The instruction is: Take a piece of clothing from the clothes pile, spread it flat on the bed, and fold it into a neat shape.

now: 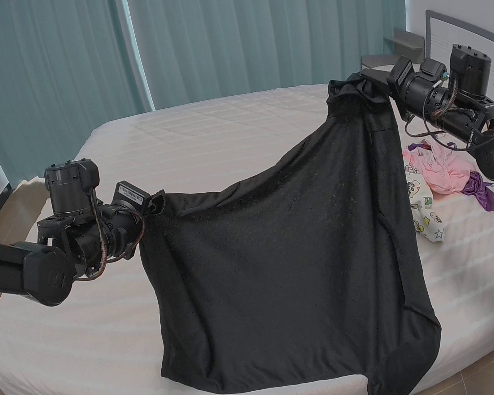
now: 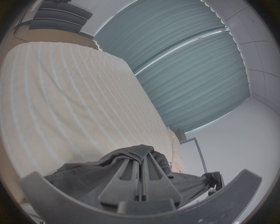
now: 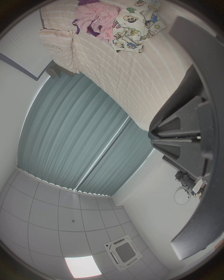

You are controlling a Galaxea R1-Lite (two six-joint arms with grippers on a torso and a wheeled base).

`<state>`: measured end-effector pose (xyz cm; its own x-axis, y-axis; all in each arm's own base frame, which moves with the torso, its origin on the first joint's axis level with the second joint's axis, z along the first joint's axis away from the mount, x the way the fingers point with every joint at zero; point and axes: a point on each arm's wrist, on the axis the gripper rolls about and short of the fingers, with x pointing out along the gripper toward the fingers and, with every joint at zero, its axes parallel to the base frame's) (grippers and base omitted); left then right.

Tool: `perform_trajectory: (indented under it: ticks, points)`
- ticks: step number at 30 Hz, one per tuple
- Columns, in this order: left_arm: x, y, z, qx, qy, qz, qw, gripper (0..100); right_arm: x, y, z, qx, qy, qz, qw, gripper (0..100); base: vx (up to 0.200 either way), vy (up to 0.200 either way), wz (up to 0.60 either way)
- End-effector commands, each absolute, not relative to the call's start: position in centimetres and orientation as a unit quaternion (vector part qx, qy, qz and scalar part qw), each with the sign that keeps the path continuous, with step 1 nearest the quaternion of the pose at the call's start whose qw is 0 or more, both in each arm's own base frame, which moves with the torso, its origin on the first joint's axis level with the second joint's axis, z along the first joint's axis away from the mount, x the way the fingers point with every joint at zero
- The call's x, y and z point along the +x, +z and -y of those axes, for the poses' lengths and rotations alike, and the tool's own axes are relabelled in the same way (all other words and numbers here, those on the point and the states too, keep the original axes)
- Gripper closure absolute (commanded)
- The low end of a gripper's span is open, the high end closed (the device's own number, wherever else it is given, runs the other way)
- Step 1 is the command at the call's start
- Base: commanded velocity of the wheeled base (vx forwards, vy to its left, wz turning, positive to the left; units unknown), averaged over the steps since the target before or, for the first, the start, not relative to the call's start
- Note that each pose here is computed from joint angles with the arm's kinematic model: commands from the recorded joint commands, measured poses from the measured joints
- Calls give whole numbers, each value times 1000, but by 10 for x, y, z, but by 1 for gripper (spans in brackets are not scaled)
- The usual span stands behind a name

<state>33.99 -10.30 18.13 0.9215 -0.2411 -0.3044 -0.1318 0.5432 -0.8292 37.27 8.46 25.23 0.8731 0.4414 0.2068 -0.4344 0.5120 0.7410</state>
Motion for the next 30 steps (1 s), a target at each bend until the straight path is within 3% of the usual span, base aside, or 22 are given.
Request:
perform_trajectory:
  ticks: [1, 7, 25, 26, 28, 29, 30]
  points:
    - [362, 161, 103, -474, -16, -214, 854, 100, 393, 225, -87, 427, 236, -32, 872, 100, 200, 0, 0]
    - [373, 141, 107, -473, -35, -251, 844, 100, 409, 196, -85, 429, 216, -62, 875, 100, 200, 0, 0]
    - [400, 74, 113, -463, 11, -306, 832, 100, 438, 101, -93, 427, 176, -145, 875, 100, 0, 0, 0]
    - [401, 73, 114, -466, 12, -307, 830, 0, 438, 97, -94, 425, 175, -149, 876, 100, 0, 0, 0]
    - [403, 69, 113, -470, 17, -308, 827, 0, 440, 92, -95, 424, 174, -153, 875, 100, 0, 0, 0]
    - [405, 64, 112, -470, 22, -312, 825, 0, 442, 84, -96, 422, 171, -160, 876, 0, 0, 0, 0]
    - [405, 63, 112, -470, 22, -313, 825, 0, 443, 83, -96, 422, 170, -161, 876, 0, 0, 0, 0]
